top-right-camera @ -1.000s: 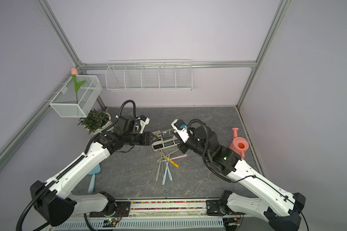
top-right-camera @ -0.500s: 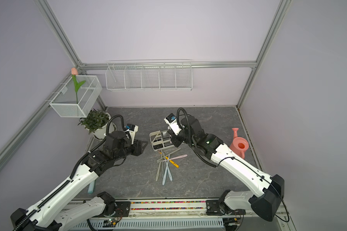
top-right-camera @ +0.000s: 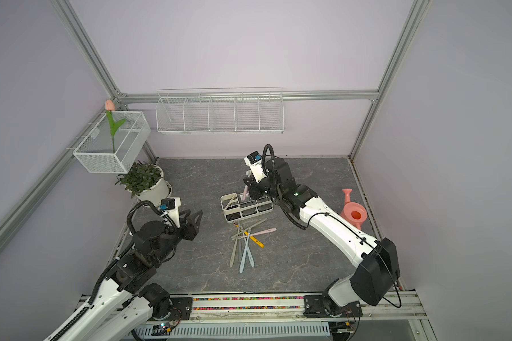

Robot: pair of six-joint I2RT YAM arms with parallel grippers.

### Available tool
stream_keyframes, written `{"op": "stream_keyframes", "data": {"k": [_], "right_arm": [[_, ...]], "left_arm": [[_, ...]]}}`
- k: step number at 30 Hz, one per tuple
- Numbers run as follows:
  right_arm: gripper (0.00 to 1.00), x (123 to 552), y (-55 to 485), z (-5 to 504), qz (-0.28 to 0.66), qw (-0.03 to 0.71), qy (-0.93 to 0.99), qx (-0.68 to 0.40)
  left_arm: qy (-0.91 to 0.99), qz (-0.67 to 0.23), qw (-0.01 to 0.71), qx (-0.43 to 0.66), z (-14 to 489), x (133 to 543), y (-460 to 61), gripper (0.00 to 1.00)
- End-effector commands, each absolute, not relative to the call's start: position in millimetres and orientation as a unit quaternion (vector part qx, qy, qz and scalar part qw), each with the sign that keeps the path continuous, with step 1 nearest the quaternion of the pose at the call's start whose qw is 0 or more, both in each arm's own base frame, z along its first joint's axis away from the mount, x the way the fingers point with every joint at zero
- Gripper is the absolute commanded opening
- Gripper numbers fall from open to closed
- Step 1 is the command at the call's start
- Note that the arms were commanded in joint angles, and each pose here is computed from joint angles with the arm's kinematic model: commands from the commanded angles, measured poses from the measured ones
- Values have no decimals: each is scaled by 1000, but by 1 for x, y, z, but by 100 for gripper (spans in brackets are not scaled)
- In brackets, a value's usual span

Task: Place the toothbrush into the toothbrush holder
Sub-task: Place the toothbrush in the toothbrush holder.

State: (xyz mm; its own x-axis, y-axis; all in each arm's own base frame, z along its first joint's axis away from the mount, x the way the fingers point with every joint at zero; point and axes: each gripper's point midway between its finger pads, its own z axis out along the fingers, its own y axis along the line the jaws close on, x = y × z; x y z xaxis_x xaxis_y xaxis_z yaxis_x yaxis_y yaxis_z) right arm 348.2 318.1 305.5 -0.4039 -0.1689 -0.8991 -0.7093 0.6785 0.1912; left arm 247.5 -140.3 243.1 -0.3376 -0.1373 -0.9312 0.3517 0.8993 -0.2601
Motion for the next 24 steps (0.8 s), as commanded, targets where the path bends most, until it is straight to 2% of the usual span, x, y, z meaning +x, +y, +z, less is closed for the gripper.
{"op": "stream_keyframes", "data": {"k": [1, 10, 24], "right_arm": [[7, 357, 335, 330, 337, 481, 765, -265], [7, 375, 363, 311, 343, 462, 772, -270], [7, 398, 398, 251, 262, 454, 790, -319]], "left_arm": [[763, -217, 604, 77, 256, 250, -142, 55], [759, -192, 617, 81, 239, 256, -138, 54], [763, -188, 614, 79, 239, 260, -140, 55]]}}
